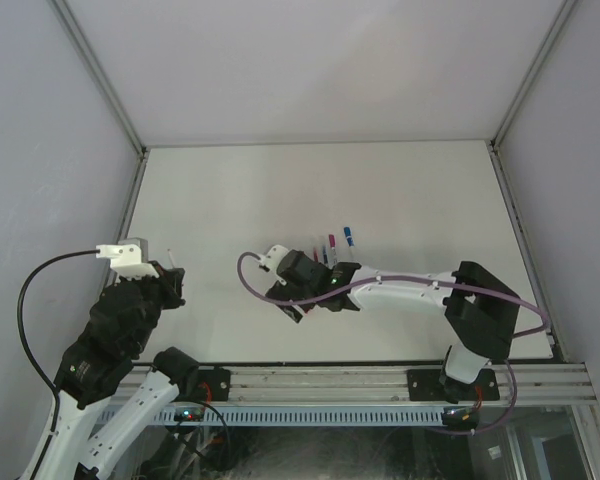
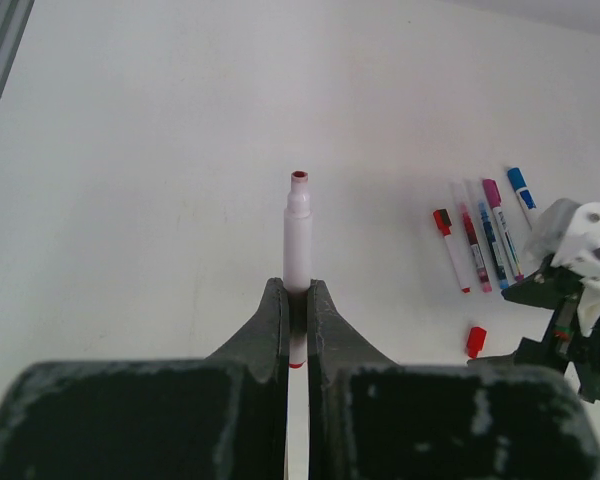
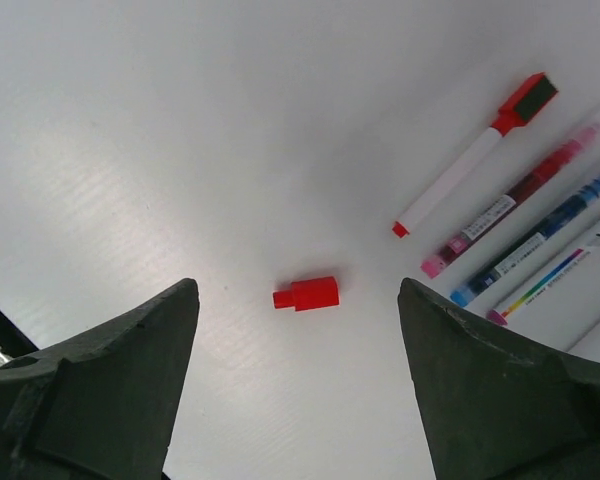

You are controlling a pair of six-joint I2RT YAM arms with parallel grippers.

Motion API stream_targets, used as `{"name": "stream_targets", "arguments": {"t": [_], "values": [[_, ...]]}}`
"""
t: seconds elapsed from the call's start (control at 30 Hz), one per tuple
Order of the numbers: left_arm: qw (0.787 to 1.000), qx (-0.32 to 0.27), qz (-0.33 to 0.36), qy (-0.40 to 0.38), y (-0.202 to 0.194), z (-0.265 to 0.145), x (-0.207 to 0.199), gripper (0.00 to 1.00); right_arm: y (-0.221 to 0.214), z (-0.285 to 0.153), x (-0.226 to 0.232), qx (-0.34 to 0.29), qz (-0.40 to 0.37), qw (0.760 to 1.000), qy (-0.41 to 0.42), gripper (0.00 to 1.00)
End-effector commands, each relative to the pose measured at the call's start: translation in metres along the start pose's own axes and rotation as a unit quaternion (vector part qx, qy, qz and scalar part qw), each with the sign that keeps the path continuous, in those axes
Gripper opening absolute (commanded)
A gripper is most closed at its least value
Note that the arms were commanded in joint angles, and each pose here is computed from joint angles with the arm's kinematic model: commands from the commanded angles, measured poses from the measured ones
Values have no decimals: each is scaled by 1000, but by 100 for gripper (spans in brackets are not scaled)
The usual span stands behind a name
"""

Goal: Insert the pens into the pen caps
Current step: Adjust the pen cap at the center of the board, then pick up the pen cap from the center of the board.

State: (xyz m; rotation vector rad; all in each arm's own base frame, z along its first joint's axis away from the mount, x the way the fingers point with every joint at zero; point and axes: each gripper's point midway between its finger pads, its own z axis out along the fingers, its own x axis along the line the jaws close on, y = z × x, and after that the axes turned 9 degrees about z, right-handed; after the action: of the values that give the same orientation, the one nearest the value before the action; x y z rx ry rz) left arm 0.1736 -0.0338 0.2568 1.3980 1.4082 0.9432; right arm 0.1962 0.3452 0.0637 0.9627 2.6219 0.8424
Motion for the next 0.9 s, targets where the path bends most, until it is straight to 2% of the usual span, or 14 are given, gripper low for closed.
{"name": "stream_targets", "arguments": {"t": [0.0, 0.2, 0.4, 0.6, 0.77, 0.87], "values": [[1000, -17, -2, 0, 10, 1, -1, 0, 38, -19, -6, -90, 111, 989, -23, 81], [1000, -16, -1, -2, 10, 1, -2, 0, 44, -36, -11, -128, 240, 960, -57, 85], [1000, -15, 0, -4, 10, 1, -3, 0, 27, -44, -23, -127, 396, 902, -113, 94], [1000, -14, 1, -7, 9, 2, -4, 0, 8, -35, -18, -86, 502, 853, -118, 96], [1000, -15, 1, -6, 9, 1, -3, 0, -10, -31, -20, -55, 573, 802, -159, 94], [1000, -15, 1, -6, 10, 2, -3, 0, -19, -28, -21, -28, 587, 787, -189, 92]]}}
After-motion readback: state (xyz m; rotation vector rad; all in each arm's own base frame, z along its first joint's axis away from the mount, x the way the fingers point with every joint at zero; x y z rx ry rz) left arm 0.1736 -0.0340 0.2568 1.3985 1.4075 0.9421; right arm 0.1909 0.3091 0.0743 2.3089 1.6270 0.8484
